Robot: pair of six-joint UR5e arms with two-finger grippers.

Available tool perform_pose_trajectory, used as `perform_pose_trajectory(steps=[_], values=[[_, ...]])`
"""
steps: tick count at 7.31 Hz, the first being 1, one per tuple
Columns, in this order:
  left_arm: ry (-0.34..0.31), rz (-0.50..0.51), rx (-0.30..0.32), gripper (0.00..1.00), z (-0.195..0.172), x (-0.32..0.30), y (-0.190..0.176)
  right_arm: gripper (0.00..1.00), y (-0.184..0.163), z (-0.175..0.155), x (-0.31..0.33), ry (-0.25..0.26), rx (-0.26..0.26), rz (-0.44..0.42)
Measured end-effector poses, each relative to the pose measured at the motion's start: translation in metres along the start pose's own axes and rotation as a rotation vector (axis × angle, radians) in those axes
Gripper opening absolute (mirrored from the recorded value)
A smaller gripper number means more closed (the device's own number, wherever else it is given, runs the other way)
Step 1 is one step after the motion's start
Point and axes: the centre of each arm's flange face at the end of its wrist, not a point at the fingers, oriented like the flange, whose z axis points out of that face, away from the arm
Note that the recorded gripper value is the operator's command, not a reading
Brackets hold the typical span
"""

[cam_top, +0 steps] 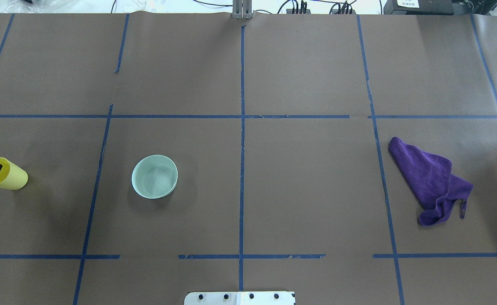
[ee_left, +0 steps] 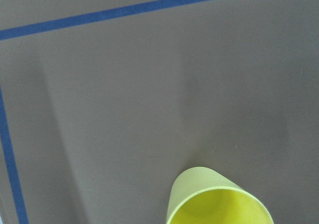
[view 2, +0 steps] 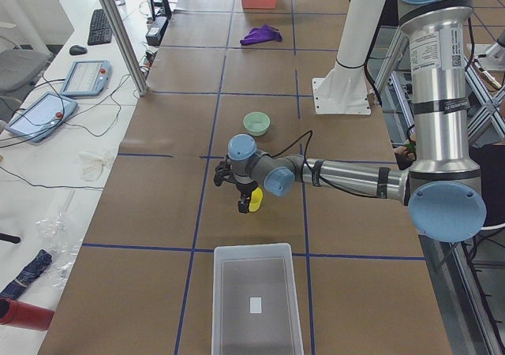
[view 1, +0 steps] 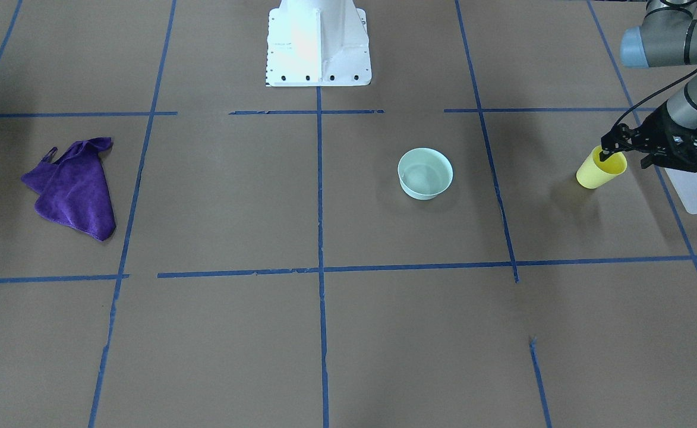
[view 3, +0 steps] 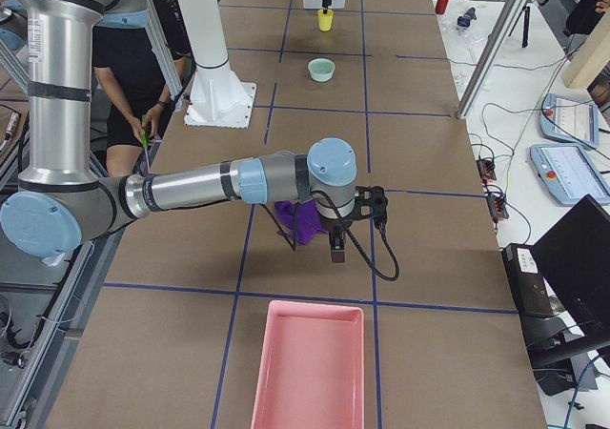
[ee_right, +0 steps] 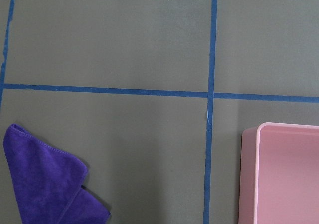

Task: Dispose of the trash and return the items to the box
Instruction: 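Grasp the yellow cup with the left gripper, then lift the yellow cup with the left gripper while the right reaches the cloth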

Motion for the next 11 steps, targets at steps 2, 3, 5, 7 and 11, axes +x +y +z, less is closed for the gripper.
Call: perform_pose_trajectory(steps=[2,3,5,7,11], values=[[0.005,0.005,0.004,0.31,0.012,-0.010,0.001,1.00,-0.001,-0.001,-0.001,-0.002,0.002,0.027],[0.008,0.008,0.009,0.04,0.014,-0.011,0.001,1.00,-0.001,-0.001,-0.002,-0.003,0.003,0.034],[0.013,0.015,0.017,0.00,0.011,-0.008,-0.001,1.00,-0.002,-0.003,-0.003,-0.007,0.005,0.035],[0.039,0.021,0.041,0.00,-0.006,0.008,-0.002,1.00,-0.003,-0.004,-0.009,-0.012,0.007,0.031],[0.087,0.028,0.169,0.00,-0.100,0.032,0.018,1.00,-0.005,0.024,-0.086,-0.001,-0.049,0.037]])
